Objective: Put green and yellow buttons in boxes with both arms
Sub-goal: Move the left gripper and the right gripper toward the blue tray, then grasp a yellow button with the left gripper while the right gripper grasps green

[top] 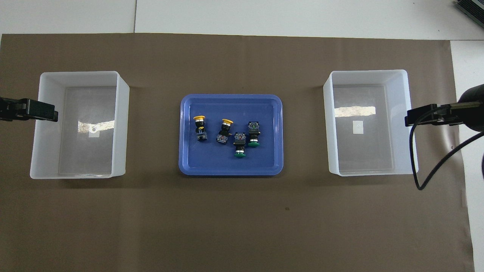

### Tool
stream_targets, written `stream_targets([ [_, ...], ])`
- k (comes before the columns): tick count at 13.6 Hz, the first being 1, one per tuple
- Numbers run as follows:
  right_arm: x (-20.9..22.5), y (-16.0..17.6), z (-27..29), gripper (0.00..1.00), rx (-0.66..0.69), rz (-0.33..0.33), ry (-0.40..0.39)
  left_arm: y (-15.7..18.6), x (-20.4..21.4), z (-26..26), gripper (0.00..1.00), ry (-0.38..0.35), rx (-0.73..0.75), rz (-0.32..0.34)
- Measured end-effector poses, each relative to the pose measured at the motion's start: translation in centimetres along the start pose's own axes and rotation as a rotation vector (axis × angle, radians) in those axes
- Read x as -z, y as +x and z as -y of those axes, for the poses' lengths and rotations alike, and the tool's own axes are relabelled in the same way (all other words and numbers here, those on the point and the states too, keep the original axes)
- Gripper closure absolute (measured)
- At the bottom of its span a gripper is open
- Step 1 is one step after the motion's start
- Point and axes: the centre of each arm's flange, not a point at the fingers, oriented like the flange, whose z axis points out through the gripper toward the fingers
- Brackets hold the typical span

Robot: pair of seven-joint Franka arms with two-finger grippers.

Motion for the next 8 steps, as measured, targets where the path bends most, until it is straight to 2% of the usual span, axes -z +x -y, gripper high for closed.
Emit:
stream_targets([
  [5,-6.1,2.7,8.0,0.00,0.059,-0.021,0.004,-0.5,-1.6,-4.0,0.00,-0.004,-0.064,0.007],
  [8,-10.4,4.1,13.2,0.00,0.059,-0.039,0.013,-2.0,-5.7,-9.0,0.00,-0.014,-0.082,-0.051],
])
